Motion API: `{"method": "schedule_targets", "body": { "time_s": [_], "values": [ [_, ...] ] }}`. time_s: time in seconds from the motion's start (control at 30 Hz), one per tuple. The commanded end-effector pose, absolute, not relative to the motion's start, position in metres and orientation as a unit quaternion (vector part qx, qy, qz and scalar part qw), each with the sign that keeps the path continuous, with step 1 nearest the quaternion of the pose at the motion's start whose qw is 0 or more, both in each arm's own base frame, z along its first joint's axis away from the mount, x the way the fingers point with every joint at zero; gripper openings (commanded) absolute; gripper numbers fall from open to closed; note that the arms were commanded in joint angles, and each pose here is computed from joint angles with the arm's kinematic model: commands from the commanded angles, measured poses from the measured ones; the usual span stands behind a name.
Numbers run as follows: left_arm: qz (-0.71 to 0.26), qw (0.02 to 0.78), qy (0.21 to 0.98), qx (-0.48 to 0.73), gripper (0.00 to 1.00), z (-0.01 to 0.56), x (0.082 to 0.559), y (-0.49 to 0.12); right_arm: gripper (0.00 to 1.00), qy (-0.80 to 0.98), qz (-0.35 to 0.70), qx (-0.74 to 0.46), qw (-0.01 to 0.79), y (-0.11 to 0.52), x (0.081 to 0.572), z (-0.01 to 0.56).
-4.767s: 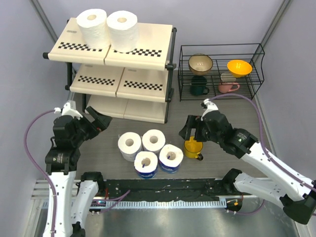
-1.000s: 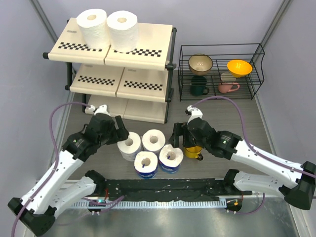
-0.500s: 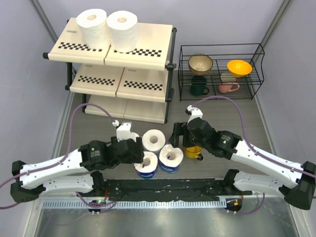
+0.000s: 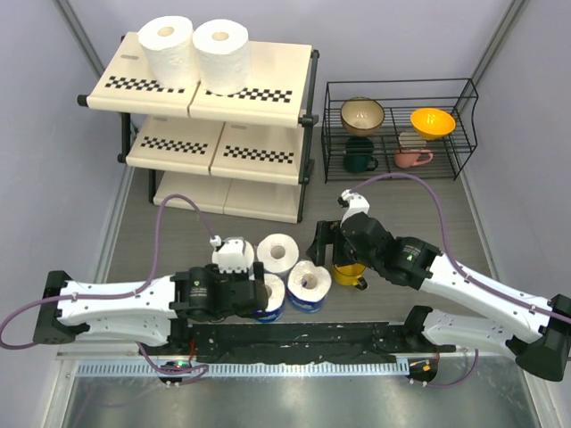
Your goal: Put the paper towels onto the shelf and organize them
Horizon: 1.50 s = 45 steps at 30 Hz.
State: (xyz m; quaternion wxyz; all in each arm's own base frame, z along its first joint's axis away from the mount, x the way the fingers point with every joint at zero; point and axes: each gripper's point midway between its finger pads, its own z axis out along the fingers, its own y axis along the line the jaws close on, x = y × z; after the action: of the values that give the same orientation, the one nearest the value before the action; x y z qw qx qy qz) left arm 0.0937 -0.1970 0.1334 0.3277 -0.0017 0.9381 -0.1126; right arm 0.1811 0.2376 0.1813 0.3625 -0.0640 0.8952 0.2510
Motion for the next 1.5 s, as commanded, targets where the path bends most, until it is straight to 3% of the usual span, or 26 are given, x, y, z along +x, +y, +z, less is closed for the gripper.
{"method": "schedule_targets", "body": {
  "time_s": [0.0, 0.67, 0.9, 1.1, 1.47],
  "values": [
    [-0.116, 0.368, 0.92, -0.065, 0.86, 0.137, 0.108, -0.183, 0.89, 0.884, 0.261, -0.055, 0.385, 0.237, 0.184, 0.197],
    [-0.063, 0.366, 0.926, -0.068, 0.77, 0.1, 0.108, -0.182, 0.89, 0.885, 0.255, -0.051, 0.386, 0.232, 0.184, 0.196],
    [-0.077, 0.37, 0.923, -0.073, 0.58, 0.098, 0.11, -0.184, 0.89, 0.885, 0.255, -0.049, 0.386, 0.231, 0.184, 0.196],
    [-0.102, 0.367, 0.923, -0.06, 0.3, 0.106, 0.109, -0.194, 0.89, 0.884, 0.255, -0.047, 0.389, 0.231, 0.185, 0.198],
    [-0.176, 0.427, 0.884, -0.072, 0.27, 0.209, 0.126, -0.191, 0.9, 0.88, 0.252, -0.043, 0.4, 0.228, 0.188, 0.204]
  ]
}}
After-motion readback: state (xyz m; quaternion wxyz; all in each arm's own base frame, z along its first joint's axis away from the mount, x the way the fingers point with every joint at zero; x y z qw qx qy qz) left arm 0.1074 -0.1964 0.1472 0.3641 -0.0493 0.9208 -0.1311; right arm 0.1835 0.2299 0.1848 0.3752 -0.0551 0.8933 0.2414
